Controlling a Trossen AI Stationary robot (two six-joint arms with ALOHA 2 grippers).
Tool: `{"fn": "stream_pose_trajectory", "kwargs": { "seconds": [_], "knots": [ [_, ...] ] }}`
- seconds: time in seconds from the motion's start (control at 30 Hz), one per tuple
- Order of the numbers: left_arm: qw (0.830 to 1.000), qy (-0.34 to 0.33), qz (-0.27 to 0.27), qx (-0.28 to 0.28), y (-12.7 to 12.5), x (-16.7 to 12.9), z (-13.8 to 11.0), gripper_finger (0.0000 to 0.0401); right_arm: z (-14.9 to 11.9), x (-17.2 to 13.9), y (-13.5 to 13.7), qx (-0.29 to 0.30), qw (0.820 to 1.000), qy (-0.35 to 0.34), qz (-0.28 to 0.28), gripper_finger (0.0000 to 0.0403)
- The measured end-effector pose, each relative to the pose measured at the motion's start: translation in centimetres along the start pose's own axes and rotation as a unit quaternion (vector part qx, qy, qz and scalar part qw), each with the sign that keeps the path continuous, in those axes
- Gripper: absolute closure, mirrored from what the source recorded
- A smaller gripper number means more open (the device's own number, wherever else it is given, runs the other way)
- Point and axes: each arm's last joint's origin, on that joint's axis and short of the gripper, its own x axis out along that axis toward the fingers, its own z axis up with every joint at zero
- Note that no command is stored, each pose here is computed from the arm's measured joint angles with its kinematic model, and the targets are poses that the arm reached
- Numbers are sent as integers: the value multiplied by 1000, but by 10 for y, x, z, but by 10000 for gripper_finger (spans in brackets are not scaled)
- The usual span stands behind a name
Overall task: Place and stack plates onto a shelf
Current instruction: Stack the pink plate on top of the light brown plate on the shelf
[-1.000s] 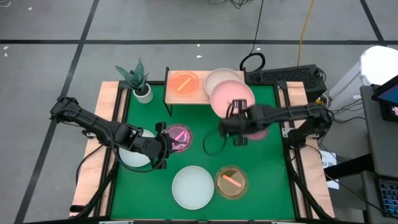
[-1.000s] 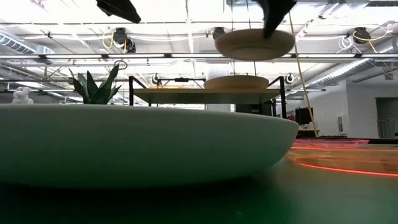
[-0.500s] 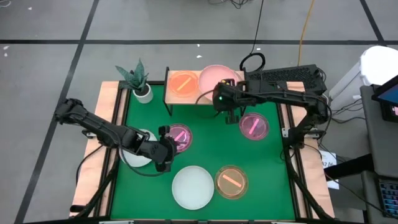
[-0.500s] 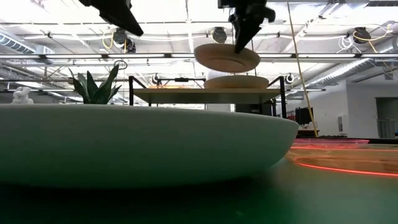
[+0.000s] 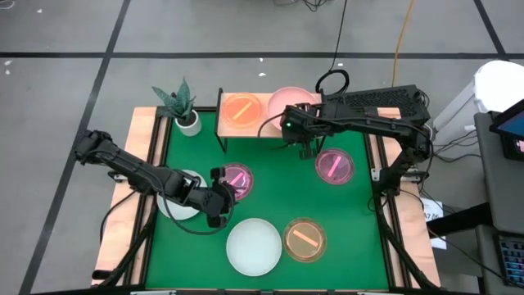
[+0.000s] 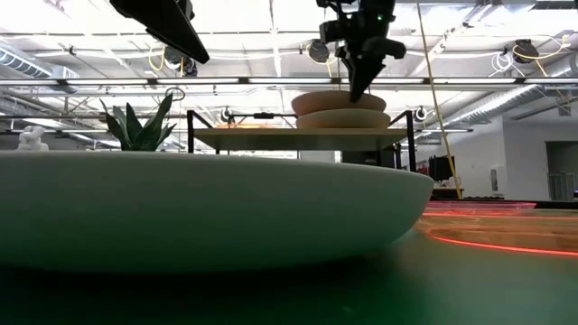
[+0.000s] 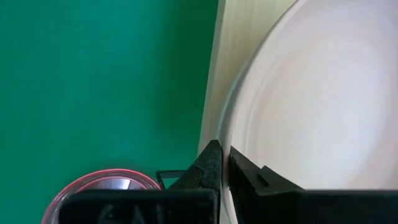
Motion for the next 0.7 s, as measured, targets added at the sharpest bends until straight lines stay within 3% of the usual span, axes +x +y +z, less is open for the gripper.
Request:
{"fn": "stream_pose_trajectory", "kwargs": {
  "seconds": [0.7],
  "knots": [
    [1000, 1, -2, 2, -1, 0, 0, 245, -2, 2, -1, -9, 1000, 12, -12, 385]
  ]
}}
